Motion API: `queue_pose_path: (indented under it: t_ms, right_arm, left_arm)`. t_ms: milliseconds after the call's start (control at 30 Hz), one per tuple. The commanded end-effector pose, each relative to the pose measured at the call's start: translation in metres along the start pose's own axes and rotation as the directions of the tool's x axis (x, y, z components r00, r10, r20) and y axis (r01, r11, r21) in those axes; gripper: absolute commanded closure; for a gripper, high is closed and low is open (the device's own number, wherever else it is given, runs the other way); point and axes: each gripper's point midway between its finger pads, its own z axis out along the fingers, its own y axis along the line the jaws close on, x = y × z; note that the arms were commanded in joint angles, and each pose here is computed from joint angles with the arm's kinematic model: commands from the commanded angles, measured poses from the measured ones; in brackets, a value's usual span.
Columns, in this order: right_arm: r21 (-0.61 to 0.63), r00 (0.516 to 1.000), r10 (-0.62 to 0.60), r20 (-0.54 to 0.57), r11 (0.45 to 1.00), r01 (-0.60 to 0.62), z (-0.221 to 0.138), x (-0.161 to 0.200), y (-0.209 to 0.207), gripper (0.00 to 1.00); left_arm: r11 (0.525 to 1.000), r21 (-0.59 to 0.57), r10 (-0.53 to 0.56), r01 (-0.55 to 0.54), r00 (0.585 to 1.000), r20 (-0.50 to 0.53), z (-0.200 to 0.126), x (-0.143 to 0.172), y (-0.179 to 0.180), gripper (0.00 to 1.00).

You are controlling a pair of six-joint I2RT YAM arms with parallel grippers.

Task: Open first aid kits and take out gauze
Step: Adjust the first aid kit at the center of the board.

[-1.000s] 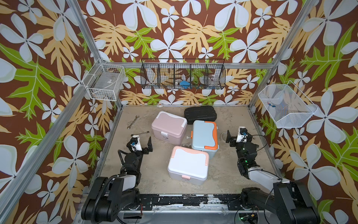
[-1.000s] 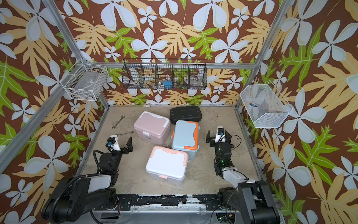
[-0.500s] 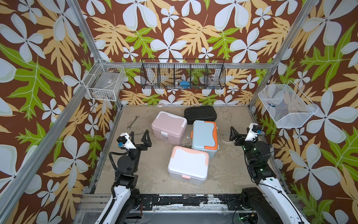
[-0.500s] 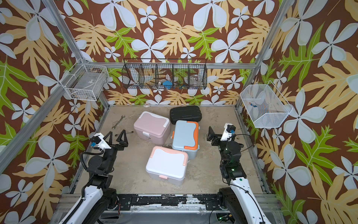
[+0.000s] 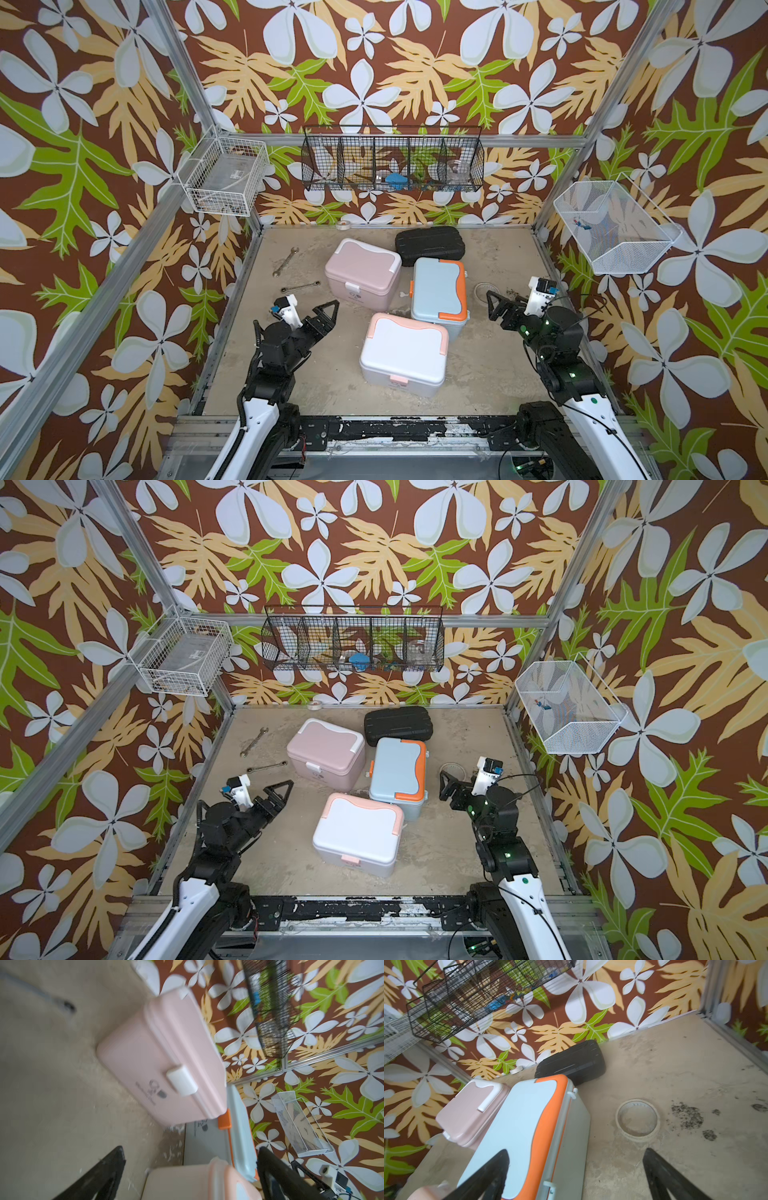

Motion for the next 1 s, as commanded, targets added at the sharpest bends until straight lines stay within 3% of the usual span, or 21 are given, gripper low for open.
queue_pose_path:
  t_ms: [0,133,267,367,567,667,800,967]
  right_arm:
    - [-0.132,0.995,0.022,-0.099,0.991,-0.035,0.003,0.016,0.022,0.00]
    - [-0.217,0.987,0.017,-0.162,0.975,-0.053,0.002,0.032,0.035,0.00]
    - [-0.253,0.972,0.032,-0.235,0.963,-0.093,0.000,0.046,0.041,0.00]
    - [-0.273,0.955,0.037,-0.295,0.954,-0.121,-0.001,0.059,0.045,0.00]
    - [-0.286,0.919,0.036,-0.392,0.945,-0.159,-0.010,0.082,0.051,0.00]
    - [-0.298,0.907,0.036,-0.419,0.938,-0.175,-0.013,0.088,0.054,0.00]
    - [-0.299,0.893,0.040,-0.448,0.935,-0.192,-0.014,0.099,0.054,0.00]
    - [-0.312,0.875,0.025,-0.483,0.929,-0.198,-0.013,0.112,0.056,0.00]
  left_arm:
    - [0.984,0.051,-0.162,0.170,0.977,-0.138,-0.002,0.026,-0.007,0.00]
    - [0.995,-0.032,-0.099,0.097,0.993,-0.061,-0.024,0.020,-0.004,0.00]
    - [0.993,-0.102,-0.062,0.053,0.994,-0.087,-0.035,0.024,-0.009,0.00]
    - [0.993,-0.104,-0.072,0.059,0.989,-0.126,-0.044,0.033,-0.016,0.00]
    - [0.973,-0.231,-0.055,0.012,0.982,-0.179,-0.076,0.043,-0.011,0.00]
    - [0.964,-0.265,-0.089,0.015,0.960,-0.267,-0.083,0.060,-0.005,0.00]
    - [0.956,-0.295,-0.091,-0.003,0.947,-0.307,-0.098,0.069,-0.003,0.00]
    - [0.962,-0.272,-0.140,0.027,0.904,-0.404,-0.102,0.090,-0.005,0.00]
